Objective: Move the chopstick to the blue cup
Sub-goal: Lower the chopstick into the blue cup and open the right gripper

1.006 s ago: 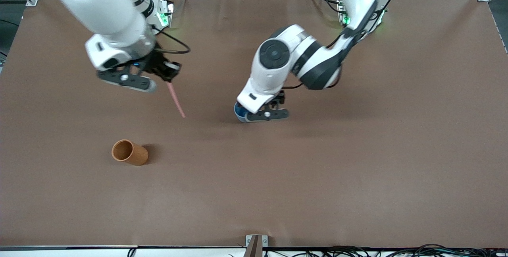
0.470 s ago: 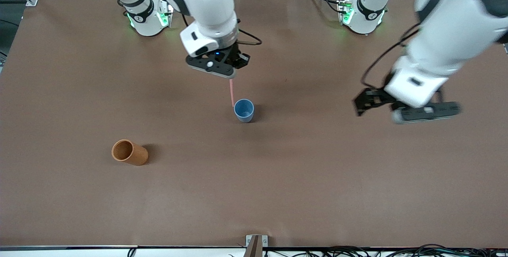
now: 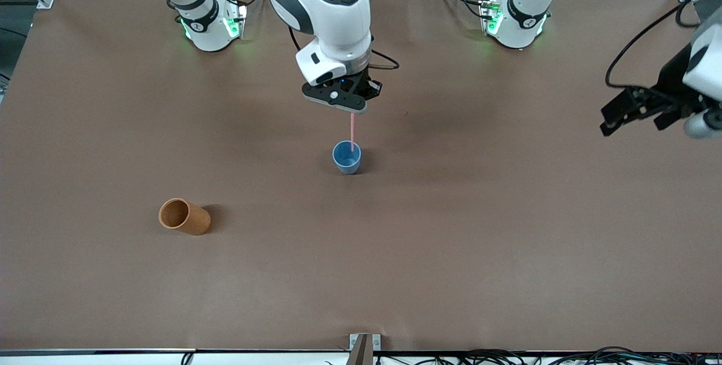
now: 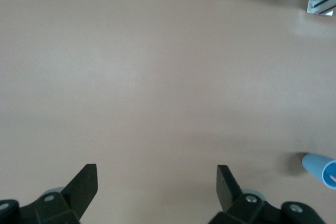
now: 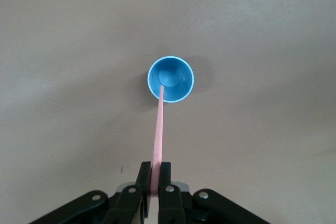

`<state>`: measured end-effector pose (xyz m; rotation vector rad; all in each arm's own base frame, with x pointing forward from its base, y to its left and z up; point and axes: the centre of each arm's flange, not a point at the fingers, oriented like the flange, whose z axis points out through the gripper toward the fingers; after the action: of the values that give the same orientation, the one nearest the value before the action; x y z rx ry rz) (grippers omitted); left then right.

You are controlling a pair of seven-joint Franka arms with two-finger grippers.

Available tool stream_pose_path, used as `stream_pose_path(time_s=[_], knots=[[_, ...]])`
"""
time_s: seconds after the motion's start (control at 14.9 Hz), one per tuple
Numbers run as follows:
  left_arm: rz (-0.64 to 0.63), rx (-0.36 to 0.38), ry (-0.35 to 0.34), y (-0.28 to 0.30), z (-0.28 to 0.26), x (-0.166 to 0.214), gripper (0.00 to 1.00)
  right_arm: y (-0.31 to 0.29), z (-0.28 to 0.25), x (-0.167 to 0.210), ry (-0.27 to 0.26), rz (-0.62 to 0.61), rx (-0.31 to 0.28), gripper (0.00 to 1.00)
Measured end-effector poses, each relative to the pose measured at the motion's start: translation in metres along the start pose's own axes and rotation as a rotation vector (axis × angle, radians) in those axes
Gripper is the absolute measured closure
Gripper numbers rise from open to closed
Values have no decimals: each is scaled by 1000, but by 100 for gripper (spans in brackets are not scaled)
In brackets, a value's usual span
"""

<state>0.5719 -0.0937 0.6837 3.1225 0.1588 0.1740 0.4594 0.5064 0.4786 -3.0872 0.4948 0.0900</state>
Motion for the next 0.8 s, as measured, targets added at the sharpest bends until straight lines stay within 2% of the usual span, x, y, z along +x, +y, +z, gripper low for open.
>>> stream_pose_path(time_s=[0.2,0.47,0.8], knots=[[17,12,-5,3,-21,-21,0,-2,19,5,-8,6,-26,91],[93,19,-37,3,-11,-23,0,-5,48,11,-2,4,-73,90],[108,41,-82,-9,-4,-36,0,-9,74,16,0,3,-97,80]])
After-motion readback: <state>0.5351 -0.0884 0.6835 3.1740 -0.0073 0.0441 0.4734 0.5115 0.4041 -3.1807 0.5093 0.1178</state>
